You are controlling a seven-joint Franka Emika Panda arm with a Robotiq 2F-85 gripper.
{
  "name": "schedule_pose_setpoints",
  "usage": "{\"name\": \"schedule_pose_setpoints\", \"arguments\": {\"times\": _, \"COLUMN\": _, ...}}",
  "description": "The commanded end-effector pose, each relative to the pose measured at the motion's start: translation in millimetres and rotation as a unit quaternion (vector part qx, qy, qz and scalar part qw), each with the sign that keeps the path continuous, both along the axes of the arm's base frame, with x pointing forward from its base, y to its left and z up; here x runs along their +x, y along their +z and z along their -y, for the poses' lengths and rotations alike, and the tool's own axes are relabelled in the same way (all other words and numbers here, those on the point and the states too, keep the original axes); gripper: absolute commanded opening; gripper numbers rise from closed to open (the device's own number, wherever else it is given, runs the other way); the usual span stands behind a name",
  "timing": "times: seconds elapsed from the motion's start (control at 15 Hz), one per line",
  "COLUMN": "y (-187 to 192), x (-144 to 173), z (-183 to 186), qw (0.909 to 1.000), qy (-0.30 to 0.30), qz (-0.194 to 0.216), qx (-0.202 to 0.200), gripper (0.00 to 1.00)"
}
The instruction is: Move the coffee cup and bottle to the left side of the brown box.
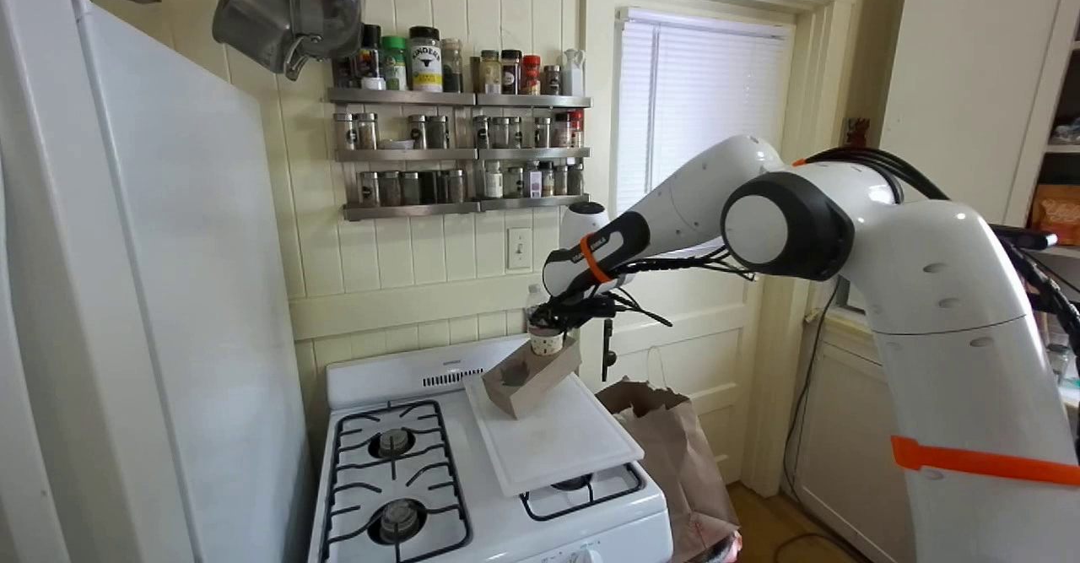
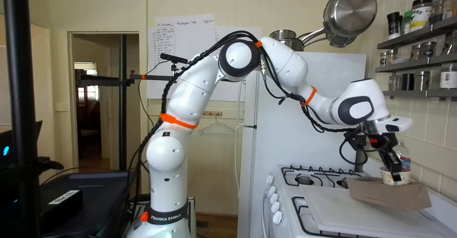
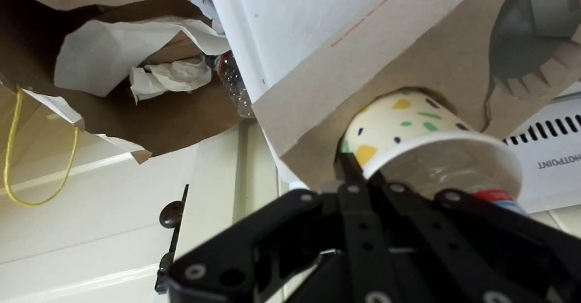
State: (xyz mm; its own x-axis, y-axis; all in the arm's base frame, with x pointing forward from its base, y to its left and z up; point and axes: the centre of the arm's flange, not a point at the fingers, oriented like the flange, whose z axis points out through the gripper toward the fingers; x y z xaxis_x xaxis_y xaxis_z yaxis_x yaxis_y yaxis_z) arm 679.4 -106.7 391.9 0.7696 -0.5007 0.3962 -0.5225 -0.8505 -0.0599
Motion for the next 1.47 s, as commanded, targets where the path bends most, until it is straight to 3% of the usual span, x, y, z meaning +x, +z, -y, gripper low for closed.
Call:
{"name": "schedule_pose_setpoints", "arguments": {"times": 0.0, "y": -16, "x": -2, "z": 0, "qw": 0.9996, "qy": 0.018, "qz": -0.007, "qx": -0.021, "gripper": 0.01}}
{"name": "schedule_pose_setpoints", "arguments": {"times": 0.27, "y": -41, "x": -2, "z": -8, "qw": 0.9985, "qy": 0.034, "qz": -0.021, "qx": -0.038, "gripper": 0.01}}
{"name": "schedule_pose_setpoints", "arguments": {"times": 0.47, "y": -39, "x": 1, "z": -14, "qw": 0.998, "qy": 0.041, "qz": -0.004, "qx": -0.048, "gripper": 0.01}}
{"name": "schedule_pose_setpoints", "arguments": {"times": 0.8, "y": -9, "x": 0, "z": -12, "qw": 0.9976, "qy": 0.033, "qz": 0.043, "qx": -0.044, "gripper": 0.01}}
{"name": "schedule_pose_setpoints", "arguments": {"times": 1.4, "y": 45, "x": 2, "z": 1, "qw": 0.9976, "qy": 0.007, "qz": 0.068, "qx": -0.007, "gripper": 0.01}}
